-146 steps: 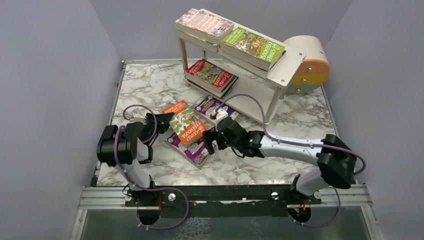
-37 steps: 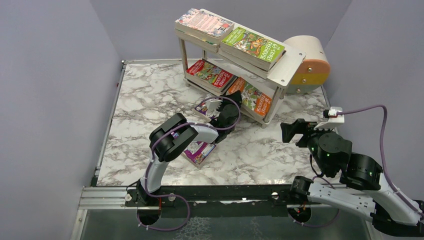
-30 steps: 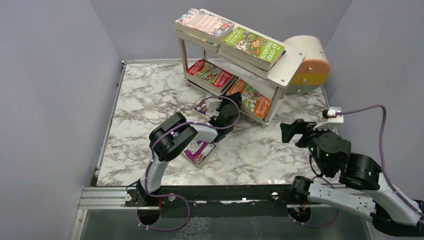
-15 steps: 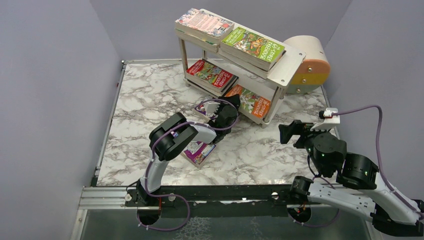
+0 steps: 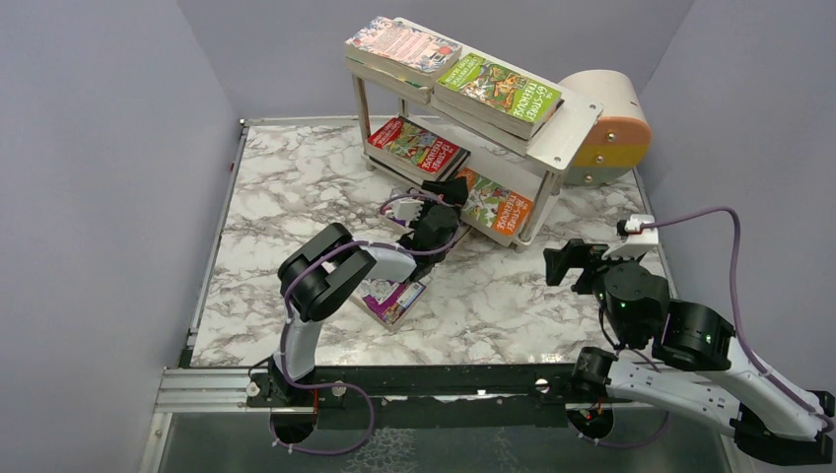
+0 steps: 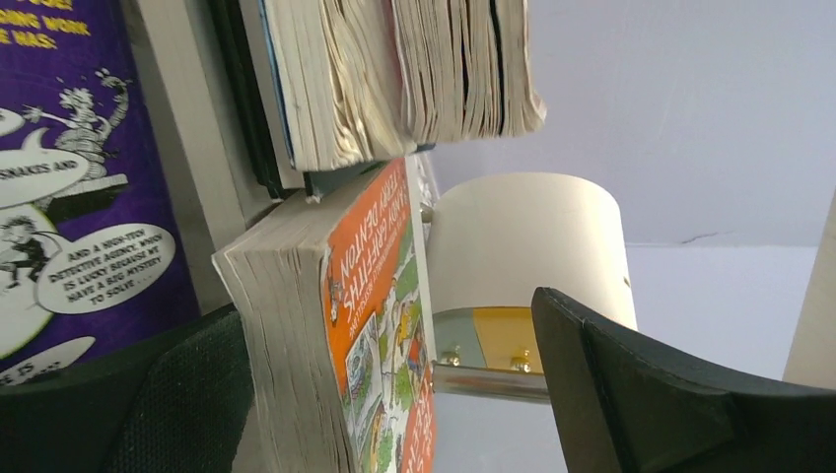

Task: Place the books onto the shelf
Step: Place the book on the shelf, then adjust the book on the shelf.

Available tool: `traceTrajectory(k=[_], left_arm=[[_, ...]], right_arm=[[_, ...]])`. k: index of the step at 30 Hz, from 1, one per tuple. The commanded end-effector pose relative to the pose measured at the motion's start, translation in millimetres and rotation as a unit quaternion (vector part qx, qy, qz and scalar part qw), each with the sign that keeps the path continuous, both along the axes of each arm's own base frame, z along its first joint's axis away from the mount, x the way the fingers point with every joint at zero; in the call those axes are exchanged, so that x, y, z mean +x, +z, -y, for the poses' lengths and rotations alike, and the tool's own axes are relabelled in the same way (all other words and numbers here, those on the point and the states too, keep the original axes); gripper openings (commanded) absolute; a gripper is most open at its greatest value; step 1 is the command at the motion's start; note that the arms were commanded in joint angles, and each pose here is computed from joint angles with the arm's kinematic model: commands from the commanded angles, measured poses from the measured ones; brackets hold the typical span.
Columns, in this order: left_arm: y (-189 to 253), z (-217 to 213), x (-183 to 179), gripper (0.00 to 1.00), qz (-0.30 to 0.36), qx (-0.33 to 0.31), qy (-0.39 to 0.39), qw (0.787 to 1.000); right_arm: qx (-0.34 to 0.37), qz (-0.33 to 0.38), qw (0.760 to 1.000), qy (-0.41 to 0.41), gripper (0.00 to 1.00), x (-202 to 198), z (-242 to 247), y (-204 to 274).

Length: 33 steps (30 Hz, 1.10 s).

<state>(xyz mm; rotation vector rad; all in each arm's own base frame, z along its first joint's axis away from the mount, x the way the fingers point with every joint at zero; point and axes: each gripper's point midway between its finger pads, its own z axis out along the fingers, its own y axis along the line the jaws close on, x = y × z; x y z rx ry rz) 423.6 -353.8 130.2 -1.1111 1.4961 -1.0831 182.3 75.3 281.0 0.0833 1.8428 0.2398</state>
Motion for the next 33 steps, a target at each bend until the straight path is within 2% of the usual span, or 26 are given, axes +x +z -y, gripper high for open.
traceTrajectory(k=[1, 9, 13, 22, 33], left_arm=[[-24.2, -24.5, -8.0, 0.99, -0.063, 0.051, 0.0, 0.997], [-27.1, -49.5, -19.1, 0.99, -0.094, 0.079, -0.002, 0.992], [-28.8, -53.6, -24.8, 0.99, -0.107, 0.07, -0.015, 0.992], [-15.7, -35.6, -41.7, 0.99, -0.133, 0.011, -0.126, 0.983], [3.7, 6.2, -51.4, 0.99, -0.128, -0.013, -0.231, 0.964]], right_arm=[[0.01, -0.001, 1.0, 0.0, 0.98, 4.6, -9.7, -2.8], [0.004, -0.01, 1.0, 0.011, 0.98, 9.9, -25.2, -11.4], [0.0, -0.01, 1.0, 0.012, 0.98, 12.2, -29.6, -11.8], [-0.003, -0.013, 1.0, 0.019, 0.98, 14.4, -36.7, -15.5], [-0.006, -0.026, 0.999, 0.022, 0.98, 13.6, -39.9, -27.4]])
